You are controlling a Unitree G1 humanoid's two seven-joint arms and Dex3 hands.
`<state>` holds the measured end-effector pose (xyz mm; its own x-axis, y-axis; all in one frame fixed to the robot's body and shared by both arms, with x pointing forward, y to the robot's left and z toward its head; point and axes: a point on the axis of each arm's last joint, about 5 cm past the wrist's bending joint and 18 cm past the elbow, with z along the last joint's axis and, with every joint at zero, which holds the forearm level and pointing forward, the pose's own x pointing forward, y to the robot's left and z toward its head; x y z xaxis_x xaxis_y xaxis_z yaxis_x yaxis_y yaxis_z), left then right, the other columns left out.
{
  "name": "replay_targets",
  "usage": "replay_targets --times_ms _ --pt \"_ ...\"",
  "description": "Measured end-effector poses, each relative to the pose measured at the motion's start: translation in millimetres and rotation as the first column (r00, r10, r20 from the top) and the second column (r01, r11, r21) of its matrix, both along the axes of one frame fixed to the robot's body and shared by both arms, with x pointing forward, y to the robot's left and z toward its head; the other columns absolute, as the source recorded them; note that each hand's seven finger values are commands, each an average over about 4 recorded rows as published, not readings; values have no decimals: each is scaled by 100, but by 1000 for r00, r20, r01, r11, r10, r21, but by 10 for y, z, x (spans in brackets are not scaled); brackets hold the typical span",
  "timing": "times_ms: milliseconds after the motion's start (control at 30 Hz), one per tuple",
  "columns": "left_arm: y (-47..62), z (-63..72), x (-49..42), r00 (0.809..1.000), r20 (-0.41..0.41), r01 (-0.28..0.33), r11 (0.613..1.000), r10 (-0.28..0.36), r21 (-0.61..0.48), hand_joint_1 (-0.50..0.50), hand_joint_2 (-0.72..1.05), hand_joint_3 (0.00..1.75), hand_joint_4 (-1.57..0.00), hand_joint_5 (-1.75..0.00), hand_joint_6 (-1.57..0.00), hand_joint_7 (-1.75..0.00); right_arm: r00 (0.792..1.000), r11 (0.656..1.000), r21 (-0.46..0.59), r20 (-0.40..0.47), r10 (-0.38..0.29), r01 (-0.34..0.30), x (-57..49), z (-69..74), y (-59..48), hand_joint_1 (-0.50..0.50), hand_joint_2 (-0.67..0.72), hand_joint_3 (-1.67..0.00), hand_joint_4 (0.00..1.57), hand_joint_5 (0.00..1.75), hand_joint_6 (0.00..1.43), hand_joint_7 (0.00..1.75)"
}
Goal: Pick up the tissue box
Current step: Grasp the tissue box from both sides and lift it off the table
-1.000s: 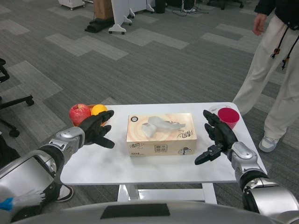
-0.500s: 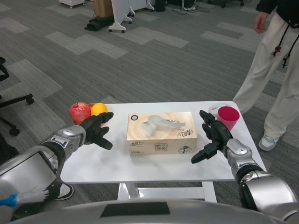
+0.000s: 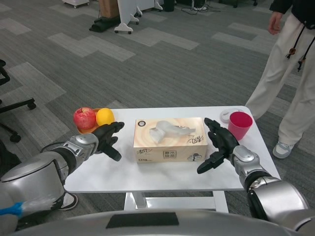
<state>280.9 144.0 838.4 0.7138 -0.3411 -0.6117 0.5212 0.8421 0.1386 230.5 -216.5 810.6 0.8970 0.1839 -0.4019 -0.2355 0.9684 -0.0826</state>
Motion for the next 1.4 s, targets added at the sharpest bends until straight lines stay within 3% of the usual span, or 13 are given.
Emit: replay_targets --times_ms 400,1000,1167,1400 --pt "-72 -16 -14 1000 -16 17 1000 -17 -5 50 105 26 0 -10 0 0 1000 1000 -10 -9 20 -20 4 -10 42 -25 22 -10 0 10 0 0" --pt "-84 -11 -9 1000 -18 23 1000 -23 -3 50 105 26 0 -10 0 0 1000 1000 -15 -11 28 -28 7 -11 51 -25 22 -8 0 10 0 0" --pt "-84 -11 -9 1000 -18 23 1000 -23 -3 50 105 26 0 -10 0 0 1000 1000 -15 -11 28 -28 7 -10 51 -25 22 -16 0 10 0 0" --pt "-84 -11 -9 1000 -18 22 1000 -23 -4 50 105 26 0 -10 0 0 1000 1000 -15 -11 27 -27 7 -10 51 -25 22 -8 0 10 0 0"
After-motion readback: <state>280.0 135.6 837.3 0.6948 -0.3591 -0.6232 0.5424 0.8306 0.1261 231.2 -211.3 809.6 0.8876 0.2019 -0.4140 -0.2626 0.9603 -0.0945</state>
